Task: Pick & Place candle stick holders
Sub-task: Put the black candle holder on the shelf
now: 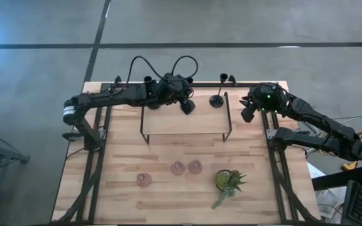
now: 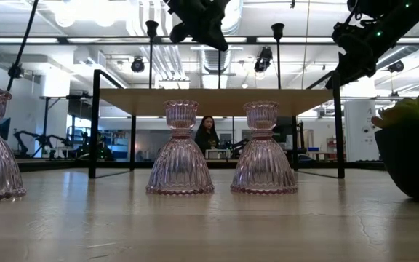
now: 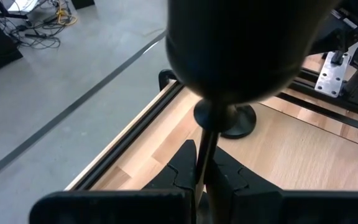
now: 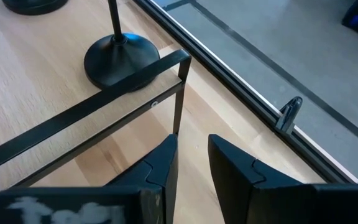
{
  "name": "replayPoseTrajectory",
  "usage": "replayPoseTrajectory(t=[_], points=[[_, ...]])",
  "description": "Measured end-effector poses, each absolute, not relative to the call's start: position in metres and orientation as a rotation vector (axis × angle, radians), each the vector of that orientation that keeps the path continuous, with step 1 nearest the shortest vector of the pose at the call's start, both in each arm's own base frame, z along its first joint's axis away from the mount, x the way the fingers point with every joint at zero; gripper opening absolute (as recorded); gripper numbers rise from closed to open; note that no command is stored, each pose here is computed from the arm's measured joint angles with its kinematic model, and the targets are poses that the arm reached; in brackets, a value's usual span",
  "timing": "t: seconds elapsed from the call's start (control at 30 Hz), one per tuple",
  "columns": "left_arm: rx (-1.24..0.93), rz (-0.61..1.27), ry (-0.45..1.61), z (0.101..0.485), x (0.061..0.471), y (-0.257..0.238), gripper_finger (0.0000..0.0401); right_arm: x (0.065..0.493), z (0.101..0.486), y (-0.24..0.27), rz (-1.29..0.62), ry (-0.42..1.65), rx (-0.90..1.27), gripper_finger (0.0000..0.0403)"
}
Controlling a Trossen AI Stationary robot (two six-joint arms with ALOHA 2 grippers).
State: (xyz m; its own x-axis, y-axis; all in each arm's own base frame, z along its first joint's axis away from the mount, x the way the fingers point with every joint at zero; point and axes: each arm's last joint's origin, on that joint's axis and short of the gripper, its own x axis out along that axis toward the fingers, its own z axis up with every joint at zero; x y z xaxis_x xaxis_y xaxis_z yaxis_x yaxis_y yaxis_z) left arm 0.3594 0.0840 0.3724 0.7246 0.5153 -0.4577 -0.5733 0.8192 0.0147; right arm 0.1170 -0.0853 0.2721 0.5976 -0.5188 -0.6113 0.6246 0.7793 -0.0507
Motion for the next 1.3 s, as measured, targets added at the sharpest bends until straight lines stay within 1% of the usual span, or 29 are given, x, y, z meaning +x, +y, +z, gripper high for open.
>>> replayPoseTrajectory(t=[0.5,0.73,0.9,1.1,1.2,1.3], points=[[-0.117,0.605,0.476,0.372,0.3585,0.085,0.0033,0.117,0.2721,-0.0852,-0.668,0.65,0.177,0.0103],[-0.113,0.612,0.478,0.372,0.3581,0.0866,0.0036,0.117,0.2721,-0.0852,-0.667,0.651,0.177,0.0094],[-0.085,0.672,0.483,0.3717,0.3568,0.0879,0.0037,0.1169,0.272,-0.0853,-0.668,0.651,0.177,0.0088],[-0.077,0.678,0.485,0.3719,0.3566,0.0881,0.0038,0.1169,0.272,-0.0852,-0.668,0.651,0.178,0.0096],[-0.078,0.677,0.484,0.3719,0.3566,0.0882,0.005,0.1169,0.272,-0.0852,-0.668,0.651,0.178,0.0101],[-0.078,0.675,0.484,0.3719,0.3566,0.0881,0.0072,0.1169,0.272,-0.0852,-0.668,0.651,0.177,0.0105]])
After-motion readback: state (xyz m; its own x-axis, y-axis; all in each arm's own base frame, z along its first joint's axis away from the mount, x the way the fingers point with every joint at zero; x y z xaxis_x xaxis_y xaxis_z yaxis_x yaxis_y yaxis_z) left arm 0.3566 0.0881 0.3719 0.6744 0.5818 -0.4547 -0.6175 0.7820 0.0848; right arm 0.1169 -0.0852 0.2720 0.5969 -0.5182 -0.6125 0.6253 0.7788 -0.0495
